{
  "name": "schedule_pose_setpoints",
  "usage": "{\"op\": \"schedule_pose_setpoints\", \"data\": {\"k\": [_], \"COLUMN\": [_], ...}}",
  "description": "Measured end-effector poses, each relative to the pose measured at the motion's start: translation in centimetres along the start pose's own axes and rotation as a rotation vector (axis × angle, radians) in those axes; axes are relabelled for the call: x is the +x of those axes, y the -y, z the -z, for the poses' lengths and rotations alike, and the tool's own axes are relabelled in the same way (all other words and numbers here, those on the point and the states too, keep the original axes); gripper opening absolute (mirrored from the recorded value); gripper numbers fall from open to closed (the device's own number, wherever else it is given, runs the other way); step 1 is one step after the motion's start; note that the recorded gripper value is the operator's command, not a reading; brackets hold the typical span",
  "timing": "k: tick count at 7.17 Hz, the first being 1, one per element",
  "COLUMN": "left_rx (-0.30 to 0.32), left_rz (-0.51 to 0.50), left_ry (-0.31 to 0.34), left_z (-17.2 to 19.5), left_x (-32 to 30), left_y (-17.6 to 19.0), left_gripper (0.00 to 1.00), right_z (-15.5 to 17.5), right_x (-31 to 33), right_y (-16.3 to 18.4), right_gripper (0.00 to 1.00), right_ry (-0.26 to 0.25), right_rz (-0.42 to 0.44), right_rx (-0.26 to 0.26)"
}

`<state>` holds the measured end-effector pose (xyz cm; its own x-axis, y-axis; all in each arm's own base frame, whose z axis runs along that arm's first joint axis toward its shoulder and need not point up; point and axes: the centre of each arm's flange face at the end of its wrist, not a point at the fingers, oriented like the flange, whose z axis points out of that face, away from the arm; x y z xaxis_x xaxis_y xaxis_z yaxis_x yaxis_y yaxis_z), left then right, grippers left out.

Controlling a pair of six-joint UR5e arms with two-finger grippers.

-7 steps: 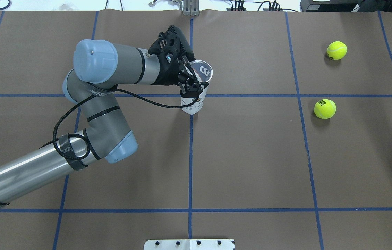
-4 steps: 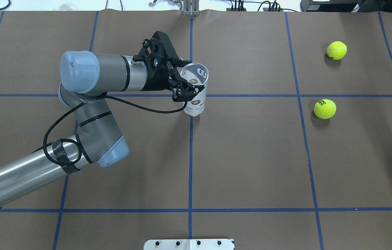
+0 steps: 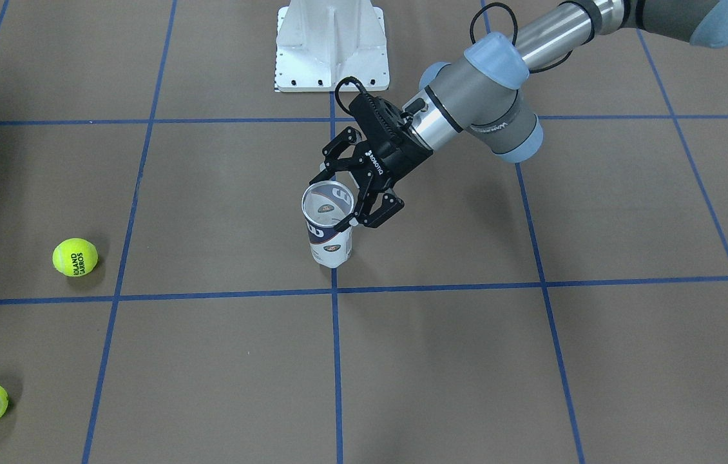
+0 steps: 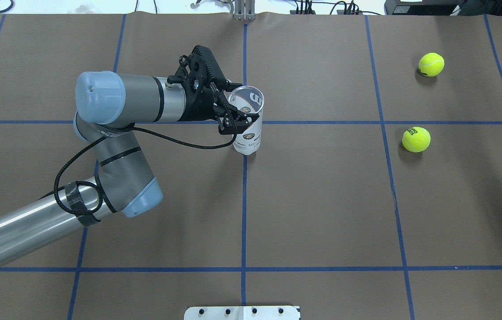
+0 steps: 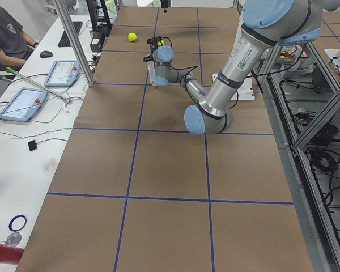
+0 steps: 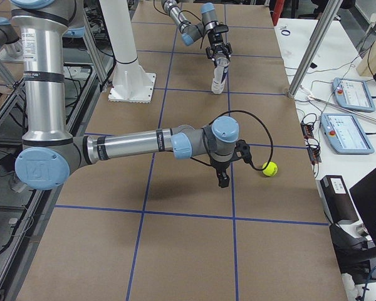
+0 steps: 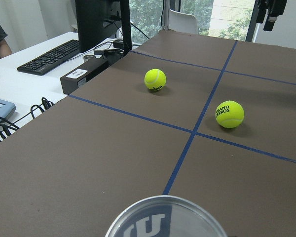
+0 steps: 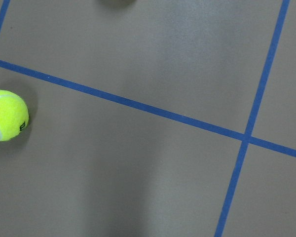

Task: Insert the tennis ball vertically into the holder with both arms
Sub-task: 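Reach the right gripper to the nearer tennis ball and grasp it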

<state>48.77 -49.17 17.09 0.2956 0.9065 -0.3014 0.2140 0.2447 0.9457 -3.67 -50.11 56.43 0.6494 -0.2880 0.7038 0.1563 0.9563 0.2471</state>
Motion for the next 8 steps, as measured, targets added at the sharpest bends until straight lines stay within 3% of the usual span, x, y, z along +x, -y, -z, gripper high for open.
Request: {"op": "schedule_pose_setpoints", "data": {"k": [3,6,8], "left_rx": [-0.002,-0.001,-0.001], "left_rz": [0.005,0.007,0.007], "left_ry": [-0.004,-0.005,-0.005], "left_z": [-0.1,-0.1,-0.1], "left_x": [0.2,0.3,0.3], "left_y": [-0.1,-0.1,-0.2], "left_gripper": [0.85,0.85,0.85], "right_z": [-4.8,-10.9,-13.6], "right_x": [-7.3,-16.1,-18.0], "right_y": [1.1,2.7,3.1], "right_gripper": [0.99,0.99,0.99], "right_ry": [0.058,0.027,-0.008], "right_rz": [-0.056,-0.088,-0.070], "right_rx": [0.033,0.048,0.040]}}
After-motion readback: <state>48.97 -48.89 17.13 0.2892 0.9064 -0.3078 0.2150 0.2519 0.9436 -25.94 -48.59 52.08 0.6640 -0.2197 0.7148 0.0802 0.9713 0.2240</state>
